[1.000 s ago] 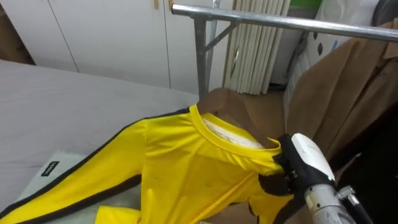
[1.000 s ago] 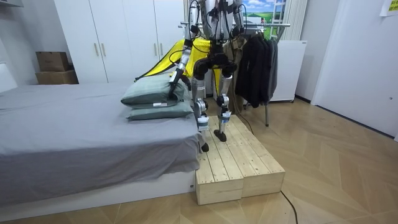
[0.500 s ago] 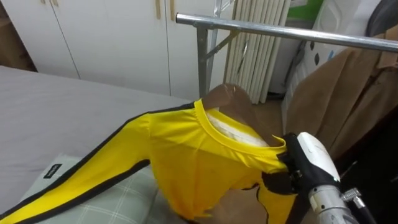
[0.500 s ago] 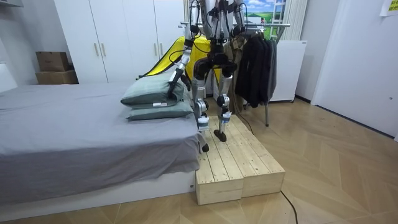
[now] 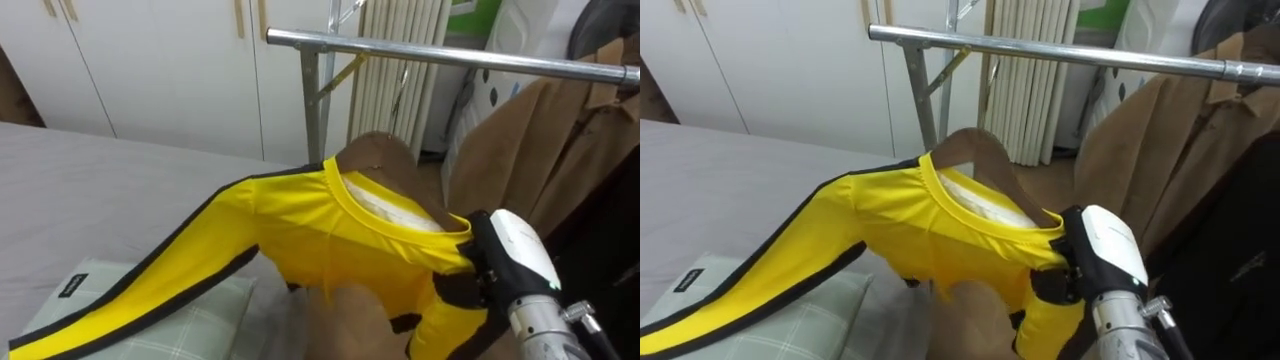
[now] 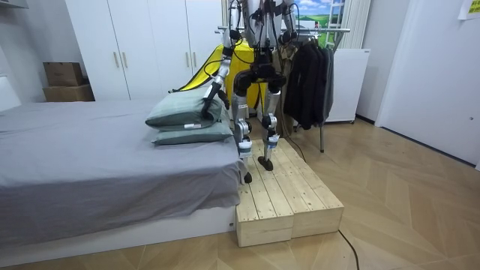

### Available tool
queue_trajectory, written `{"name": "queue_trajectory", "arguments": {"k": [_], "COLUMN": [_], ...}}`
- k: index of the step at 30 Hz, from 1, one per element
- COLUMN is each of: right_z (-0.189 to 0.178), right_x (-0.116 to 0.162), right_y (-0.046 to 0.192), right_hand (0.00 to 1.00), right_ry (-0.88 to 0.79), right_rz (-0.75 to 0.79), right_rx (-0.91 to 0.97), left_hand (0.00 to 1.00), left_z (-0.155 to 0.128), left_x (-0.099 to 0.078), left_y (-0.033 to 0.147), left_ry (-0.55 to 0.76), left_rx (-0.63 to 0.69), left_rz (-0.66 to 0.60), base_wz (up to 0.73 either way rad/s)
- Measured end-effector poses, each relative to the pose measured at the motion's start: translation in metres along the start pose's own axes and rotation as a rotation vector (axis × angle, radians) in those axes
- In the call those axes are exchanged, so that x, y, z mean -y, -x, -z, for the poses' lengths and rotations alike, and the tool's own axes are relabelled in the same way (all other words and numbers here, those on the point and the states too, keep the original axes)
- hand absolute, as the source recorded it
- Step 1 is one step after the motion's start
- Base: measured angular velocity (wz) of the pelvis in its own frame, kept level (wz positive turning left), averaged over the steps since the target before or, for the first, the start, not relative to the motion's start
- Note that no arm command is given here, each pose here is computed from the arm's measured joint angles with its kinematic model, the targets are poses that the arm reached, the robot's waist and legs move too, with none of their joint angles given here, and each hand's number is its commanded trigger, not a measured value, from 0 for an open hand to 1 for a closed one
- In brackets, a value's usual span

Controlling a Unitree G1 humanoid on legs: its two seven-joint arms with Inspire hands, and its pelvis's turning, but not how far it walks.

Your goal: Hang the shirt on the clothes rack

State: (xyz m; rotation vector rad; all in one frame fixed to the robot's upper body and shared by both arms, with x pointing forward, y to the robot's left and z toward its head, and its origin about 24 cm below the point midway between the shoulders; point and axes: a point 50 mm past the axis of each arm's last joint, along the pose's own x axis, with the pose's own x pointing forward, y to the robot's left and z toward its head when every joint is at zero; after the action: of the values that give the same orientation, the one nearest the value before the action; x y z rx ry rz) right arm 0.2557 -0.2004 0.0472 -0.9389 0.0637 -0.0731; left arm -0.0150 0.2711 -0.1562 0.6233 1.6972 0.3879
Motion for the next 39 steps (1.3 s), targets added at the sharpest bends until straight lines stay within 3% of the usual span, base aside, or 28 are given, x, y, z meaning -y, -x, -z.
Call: {"name": "queue_trajectory", "arguments": {"k": [17, 39], "right_z": [0.021, 0.015], "right_x": [0.042, 0.067], "right_y": [-0.004, -0.016], "right_hand": [1.0, 1.0], "right_ry": [0.103, 0.091], "right_rz": [0.118, 0.198], "right_rx": [-0.047, -0.017], "left_hand": [0.0, 0.0], "left_z": [0.012, 0.011], "left_x": [-0.001, -0.009], "left_y": [-0.002, -0.005], "left_ry": [0.033, 0.072], "left_rx": [-0.013, 0.006], "left_rz": [0.035, 0.042], "base_wz": [-0.02, 0.01]}}
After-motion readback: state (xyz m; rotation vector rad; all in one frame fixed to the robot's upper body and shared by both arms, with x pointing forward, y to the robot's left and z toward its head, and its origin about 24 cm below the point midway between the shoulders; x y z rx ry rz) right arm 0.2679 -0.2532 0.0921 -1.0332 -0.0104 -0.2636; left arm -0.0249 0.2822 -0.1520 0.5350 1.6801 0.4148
